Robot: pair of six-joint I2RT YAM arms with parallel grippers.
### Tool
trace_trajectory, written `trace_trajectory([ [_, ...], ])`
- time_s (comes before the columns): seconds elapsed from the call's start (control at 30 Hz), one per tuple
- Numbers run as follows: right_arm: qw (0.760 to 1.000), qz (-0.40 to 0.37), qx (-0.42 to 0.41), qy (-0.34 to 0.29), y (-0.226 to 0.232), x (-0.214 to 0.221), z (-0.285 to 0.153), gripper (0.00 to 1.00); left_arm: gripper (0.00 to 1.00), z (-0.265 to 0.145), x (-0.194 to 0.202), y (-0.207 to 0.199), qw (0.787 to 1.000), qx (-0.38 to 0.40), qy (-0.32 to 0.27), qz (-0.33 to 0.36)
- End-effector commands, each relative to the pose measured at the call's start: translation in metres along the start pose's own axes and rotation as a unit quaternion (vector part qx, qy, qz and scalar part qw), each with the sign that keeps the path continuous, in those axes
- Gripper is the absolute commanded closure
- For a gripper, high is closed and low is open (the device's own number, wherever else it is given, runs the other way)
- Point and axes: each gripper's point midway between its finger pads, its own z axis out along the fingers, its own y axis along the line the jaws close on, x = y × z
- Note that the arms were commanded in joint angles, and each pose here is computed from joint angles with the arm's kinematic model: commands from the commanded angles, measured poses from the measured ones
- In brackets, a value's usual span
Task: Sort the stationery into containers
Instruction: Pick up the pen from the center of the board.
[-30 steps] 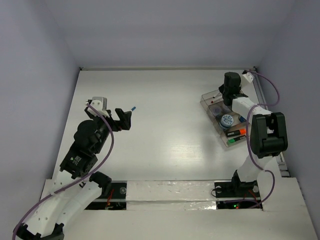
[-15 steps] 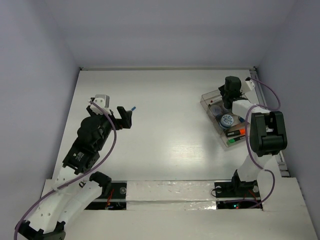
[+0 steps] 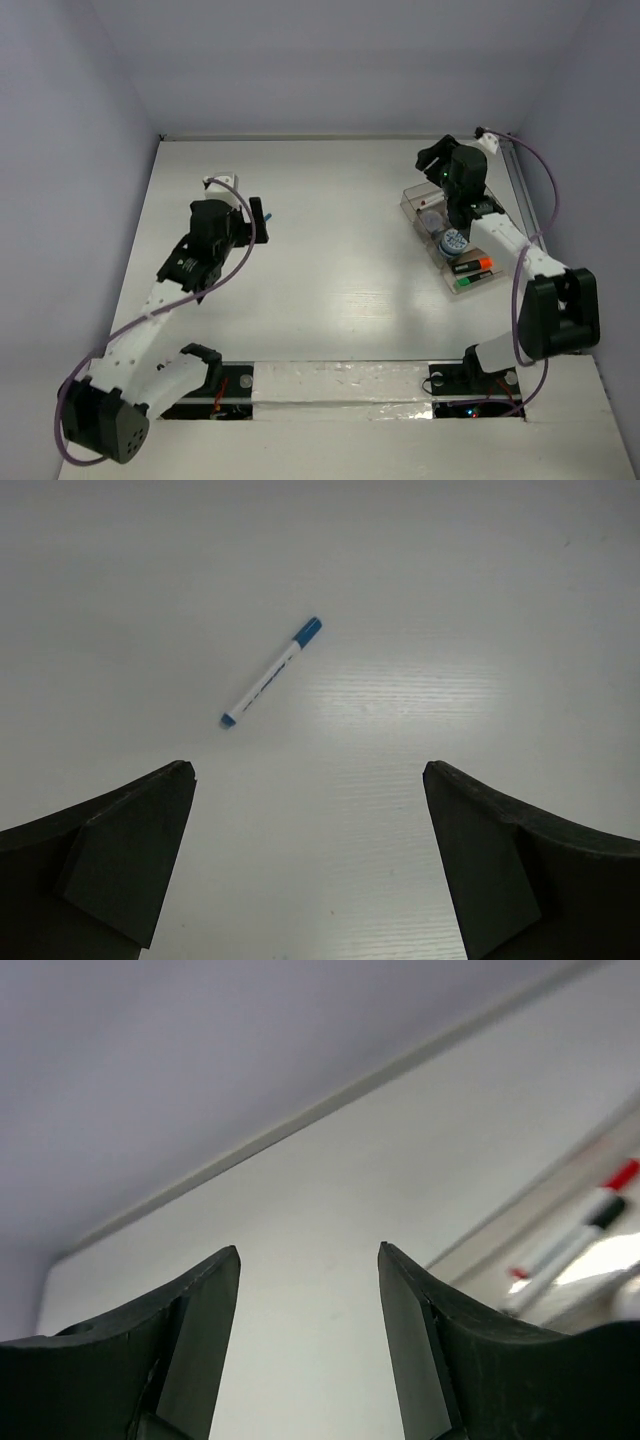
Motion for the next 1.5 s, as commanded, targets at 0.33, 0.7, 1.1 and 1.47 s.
trace_trajectory([
  [0.33, 0.947, -0.085, -0.293, 0.101, 0.134, 0.078, -0.175, 0.35, 0.26, 0.064, 0.03, 0.01, 0.991, -0.05, 0.121, 0.04],
  [0.7, 0.931, -0.109, -0.328, 0.112, 0.11, 0.066, -0.233, 0.35, 0.33, 0.148, 0.043, 0.016, 0.976, -0.085, 0.158, 0.124],
  [1.1, 0.926, -0.124, -0.325, 0.148, 0.091, 0.091, -0.237, 0.35, 0.56, 0.18, 0.087, 0.039, 0.961, -0.084, 0.233, 0.124],
  [1.47, 0.927, -0.127, -0.322, 0.143, 0.088, 0.09, -0.238, 0.35, 0.77, 0.188, 0.144, 0.055, 0.936, -0.087, 0.317, 0.123],
])
